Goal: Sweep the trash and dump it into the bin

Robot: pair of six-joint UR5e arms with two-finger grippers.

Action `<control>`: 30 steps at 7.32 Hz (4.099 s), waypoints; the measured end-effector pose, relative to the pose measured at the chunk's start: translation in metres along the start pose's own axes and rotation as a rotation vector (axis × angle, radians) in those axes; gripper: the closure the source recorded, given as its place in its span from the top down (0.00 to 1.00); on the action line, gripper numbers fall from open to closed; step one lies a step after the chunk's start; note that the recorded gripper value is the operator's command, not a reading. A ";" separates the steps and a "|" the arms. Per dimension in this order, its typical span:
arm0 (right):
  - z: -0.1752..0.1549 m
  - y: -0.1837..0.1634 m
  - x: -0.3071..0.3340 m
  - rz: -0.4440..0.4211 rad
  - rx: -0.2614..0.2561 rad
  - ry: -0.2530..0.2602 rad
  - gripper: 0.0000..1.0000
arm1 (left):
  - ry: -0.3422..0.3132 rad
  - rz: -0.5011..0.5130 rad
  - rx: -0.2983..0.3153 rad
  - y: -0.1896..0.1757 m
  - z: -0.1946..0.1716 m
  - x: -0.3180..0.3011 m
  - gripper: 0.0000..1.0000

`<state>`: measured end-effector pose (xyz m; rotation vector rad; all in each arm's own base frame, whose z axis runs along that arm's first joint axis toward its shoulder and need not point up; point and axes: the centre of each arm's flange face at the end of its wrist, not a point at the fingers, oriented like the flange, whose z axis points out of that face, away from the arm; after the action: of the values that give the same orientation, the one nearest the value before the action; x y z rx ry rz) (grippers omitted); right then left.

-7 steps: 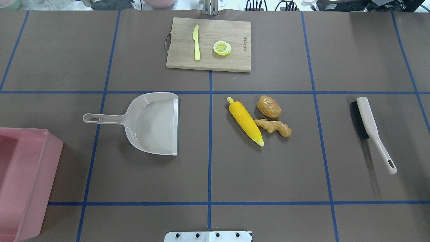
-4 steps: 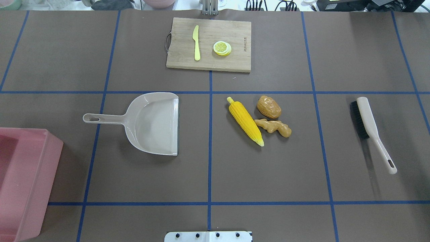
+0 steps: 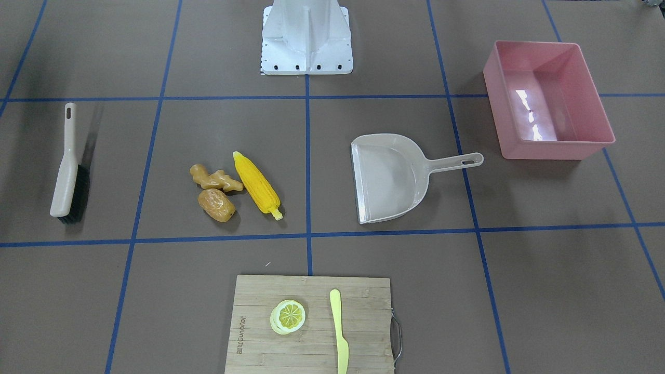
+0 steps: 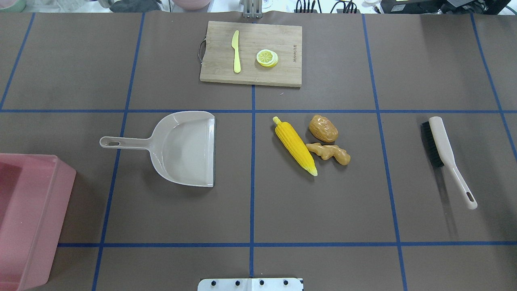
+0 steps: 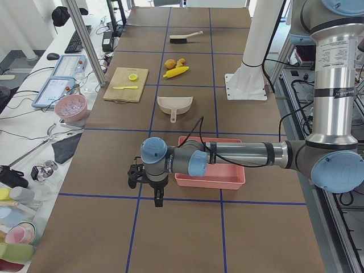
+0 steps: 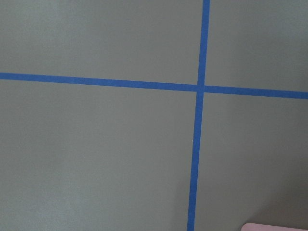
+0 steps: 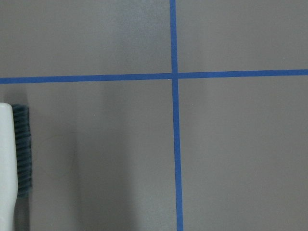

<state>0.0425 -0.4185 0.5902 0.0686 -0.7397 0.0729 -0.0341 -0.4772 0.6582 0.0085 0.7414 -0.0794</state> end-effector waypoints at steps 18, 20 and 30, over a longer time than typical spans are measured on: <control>0.053 0.101 -0.176 0.029 -0.217 0.078 1.00 | 0.013 0.173 0.028 -0.057 -0.123 0.172 0.99; 0.074 0.089 -0.191 0.015 -0.219 0.091 1.00 | 0.041 0.436 0.019 -0.065 -0.117 0.270 0.99; 0.146 0.053 -0.222 -0.003 -0.296 0.096 0.93 | 0.073 1.433 0.012 -0.002 -0.038 0.470 0.98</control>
<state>-0.2235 -0.3879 0.5501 -0.2144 -0.6473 -0.0365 0.2853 -0.5105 0.3134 0.5475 0.6665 1.2854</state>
